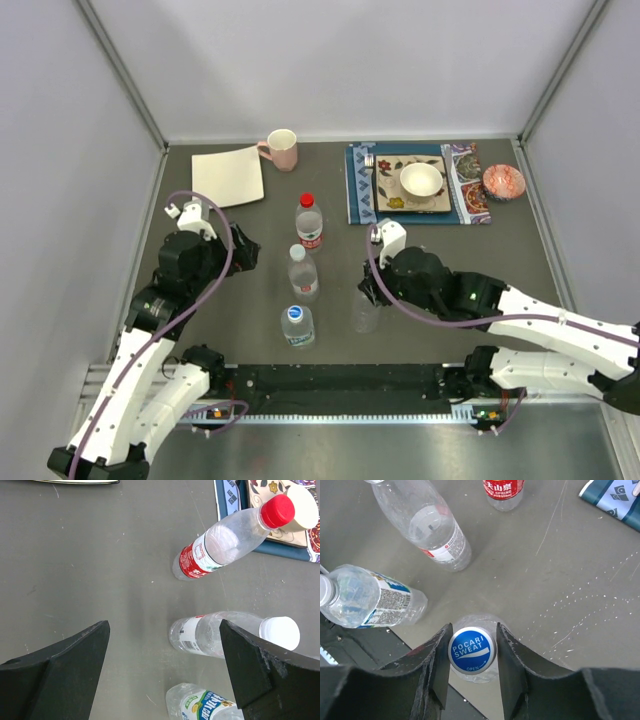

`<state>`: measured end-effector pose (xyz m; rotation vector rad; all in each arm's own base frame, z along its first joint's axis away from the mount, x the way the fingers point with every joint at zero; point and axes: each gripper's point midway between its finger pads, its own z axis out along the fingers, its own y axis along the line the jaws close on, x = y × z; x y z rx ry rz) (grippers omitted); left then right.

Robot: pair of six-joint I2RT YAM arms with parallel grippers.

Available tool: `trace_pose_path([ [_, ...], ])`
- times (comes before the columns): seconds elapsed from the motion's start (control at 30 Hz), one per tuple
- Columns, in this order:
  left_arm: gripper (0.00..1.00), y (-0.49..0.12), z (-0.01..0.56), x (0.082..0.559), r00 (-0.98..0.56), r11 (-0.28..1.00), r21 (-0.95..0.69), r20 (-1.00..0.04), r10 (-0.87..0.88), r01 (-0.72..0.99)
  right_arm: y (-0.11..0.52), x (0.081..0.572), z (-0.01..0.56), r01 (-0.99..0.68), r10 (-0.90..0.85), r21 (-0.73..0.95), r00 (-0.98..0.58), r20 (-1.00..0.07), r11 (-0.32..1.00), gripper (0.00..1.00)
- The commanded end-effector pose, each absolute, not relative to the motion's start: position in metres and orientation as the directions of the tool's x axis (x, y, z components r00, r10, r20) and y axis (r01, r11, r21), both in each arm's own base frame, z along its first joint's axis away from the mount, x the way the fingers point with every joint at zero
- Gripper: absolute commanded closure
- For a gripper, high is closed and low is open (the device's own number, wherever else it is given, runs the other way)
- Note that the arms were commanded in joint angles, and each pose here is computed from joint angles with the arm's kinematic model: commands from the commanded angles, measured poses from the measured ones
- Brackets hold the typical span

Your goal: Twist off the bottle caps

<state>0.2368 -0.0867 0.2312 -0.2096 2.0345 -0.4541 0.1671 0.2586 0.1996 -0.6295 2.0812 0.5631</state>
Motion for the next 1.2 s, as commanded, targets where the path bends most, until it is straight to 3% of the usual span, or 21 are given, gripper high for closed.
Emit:
trace_pose_path([
  [0.0, 0.03, -0.083, 0.243, 0.241, -0.443, 0.92, -0.389, -0.834, -0.33, 0.047, 0.26, 0.163, 0.211, -0.617, -0.182, 0.197, -0.496, -0.849, 0.762, 0.65],
  [0.17, 0.04, -0.072, 0.268, 0.245, -0.383, 0.934, -0.356, -0.867, -0.318, 0.029, 0.249, 0.169, 0.258, -0.598, -0.11, 0.2, -0.44, -0.891, 0.776, 0.67],
  [0.33, 0.05, -0.054, 0.338, 0.251, -0.223, 0.937, -0.348, -0.913, -0.342, -0.009, 0.232, 0.185, 0.328, -0.54, -0.007, 0.189, -0.34, -0.94, 0.82, 0.81],
  [0.47, 0.07, -0.079, 0.393, 0.254, -0.121, 0.907, -0.384, -0.922, -0.367, 0.173, 0.22, 0.193, 0.375, -0.494, 0.054, 0.197, -0.289, -0.956, 0.847, 0.84],
  [0.5, 0.07, -0.087, 0.404, 0.255, -0.106, 0.899, -0.372, -0.928, -0.357, 0.232, 0.217, 0.198, 0.386, -0.478, 0.071, 0.203, -0.28, -0.957, 0.855, 0.92],
  [0.6, 0.06, -0.13, 0.442, 0.254, -0.147, 0.807, -0.389, -0.92, -0.363, 0.443, 0.206, 0.209, 0.43, -0.453, 0.171, 0.279, -0.265, -0.949, 0.846, 1.0],
  [0.67, 0.01, -0.162, 0.465, 0.245, -0.18, 0.697, -0.381, -0.921, -0.345, 0.607, 0.213, 0.207, 0.454, -0.503, 0.237, 0.359, -0.292, -0.927, 0.786, 1.0],
  [0.8, 0.01, -0.199, 0.489, 0.22, -0.2, 0.494, -0.347, -0.924, -0.326, 0.797, 0.227, 0.197, 0.473, -0.595, 0.29, 0.492, -0.406, -0.867, 0.635, 1.0],
  [1.0, 0.01, -0.228, 0.483, 0.196, -0.223, 0.323, -0.295, -0.944, -0.242, 0.899, 0.245, 0.174, 0.488, -0.68, 0.281, 0.596, -0.527, -0.802, 0.427, 1.0],
  [1.17, 0.01, -0.244, 0.482, 0.185, -0.251, 0.23, -0.295, -0.947, -0.202, 0.927, 0.247, 0.164, 0.5, -0.714, 0.278, 0.59, -0.52, -0.808, 0.377, 1.0],
])
